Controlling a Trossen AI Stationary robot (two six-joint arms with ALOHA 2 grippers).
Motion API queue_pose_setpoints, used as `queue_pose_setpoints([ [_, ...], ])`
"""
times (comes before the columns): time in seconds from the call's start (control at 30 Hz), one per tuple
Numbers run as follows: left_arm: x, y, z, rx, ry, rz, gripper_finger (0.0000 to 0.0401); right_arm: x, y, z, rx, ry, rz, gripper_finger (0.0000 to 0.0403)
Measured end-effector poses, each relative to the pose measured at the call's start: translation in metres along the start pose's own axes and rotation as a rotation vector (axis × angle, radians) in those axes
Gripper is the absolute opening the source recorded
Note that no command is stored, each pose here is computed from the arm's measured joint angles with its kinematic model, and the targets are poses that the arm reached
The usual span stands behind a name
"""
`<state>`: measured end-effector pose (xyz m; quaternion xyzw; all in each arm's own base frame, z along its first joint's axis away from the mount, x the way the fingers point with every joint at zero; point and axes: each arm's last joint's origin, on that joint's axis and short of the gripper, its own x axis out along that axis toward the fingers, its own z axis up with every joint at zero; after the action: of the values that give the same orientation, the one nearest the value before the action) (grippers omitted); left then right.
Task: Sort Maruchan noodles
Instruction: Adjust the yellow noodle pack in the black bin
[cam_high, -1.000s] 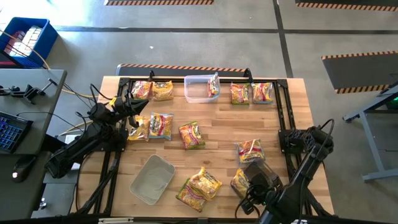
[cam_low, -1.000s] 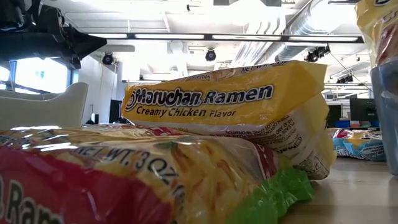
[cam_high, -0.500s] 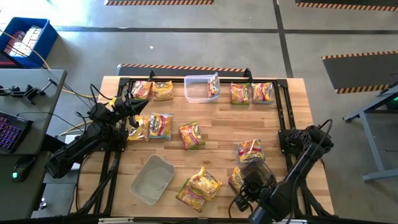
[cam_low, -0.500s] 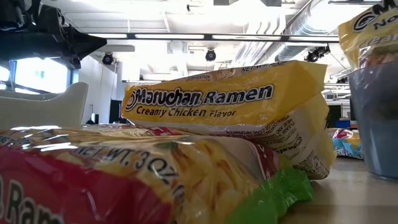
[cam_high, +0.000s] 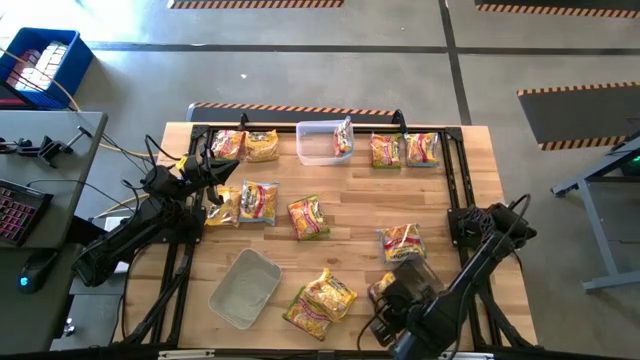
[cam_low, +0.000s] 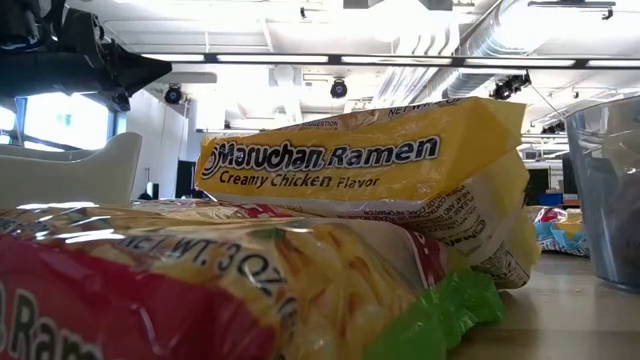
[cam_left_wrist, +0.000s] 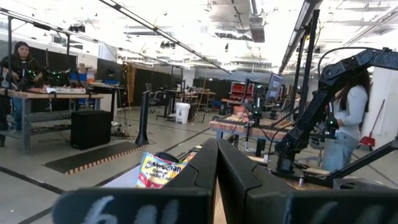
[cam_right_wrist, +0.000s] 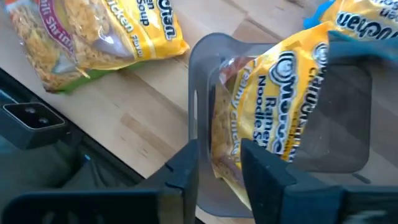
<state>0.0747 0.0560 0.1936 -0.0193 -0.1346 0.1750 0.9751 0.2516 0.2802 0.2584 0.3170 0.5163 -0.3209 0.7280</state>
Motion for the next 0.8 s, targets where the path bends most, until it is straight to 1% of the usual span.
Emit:
queue_pose_setpoints([
  [0.07, 0.0, 0.0, 0.0, -0.006, 0.0, 0.0, 0.0003, 0.001, 0.0, 0.003, -0.013, 0.033, -0.012, 0.011],
  [0.13, 0.0, 0.0, 0.0, -0.006, 0.0, 0.0, 0.0003, 0.0, -0.003, 0.006, -0.014, 0.107, -0.067, 0.0109],
  [0.2, 0.0, 0.0, 0.0, -0.006, 0.0, 0.0, 0.0003, -0.003, -0.009, 0.011, -0.006, 0.15, -0.139, 0.01],
  [0.33, 0.0, 0.0, 0.0, -0.006, 0.001, 0.0, 0.0003, -0.003, -0.023, 0.016, -0.037, 0.209, -0.298, 0.0059],
  [0.4, 0.0, 0.0, 0.0, -0.006, 0.0, -0.001, 0.0003, 0.004, -0.028, 0.017, -0.064, 0.222, -0.338, 0.0028],
  [0.47, 0.0, 0.0, 0.0, -0.006, 0.0, -0.001, 0.0003, 0.016, -0.028, 0.018, -0.105, 0.24, -0.316, 0.0008],
  [0.57, 0.0, 0.0, 0.0, -0.006, 0.0, -0.001, 0.0003, 0.046, -0.023, 0.02, -0.157, 0.309, -0.206, 0.0011],
  [0.63, 0.0, 0.0, 0.0, -0.006, 0.0, -0.001, 0.0003, 0.062, -0.02, 0.021, -0.182, 0.329, -0.135, 0.0006],
  [0.7, 0.0, 0.0, 0.0, -0.007, 0.001, -0.001, 0.0003, 0.068, -0.015, 0.024, -0.198, 0.314, -0.064, 0.0002],
  [0.8, 0.0, 0.0, 0.0, -0.013, 0.0, -0.001, 0.0003, 0.065, -0.014, 0.027, -0.219, 0.286, -0.065, 0.0003],
])
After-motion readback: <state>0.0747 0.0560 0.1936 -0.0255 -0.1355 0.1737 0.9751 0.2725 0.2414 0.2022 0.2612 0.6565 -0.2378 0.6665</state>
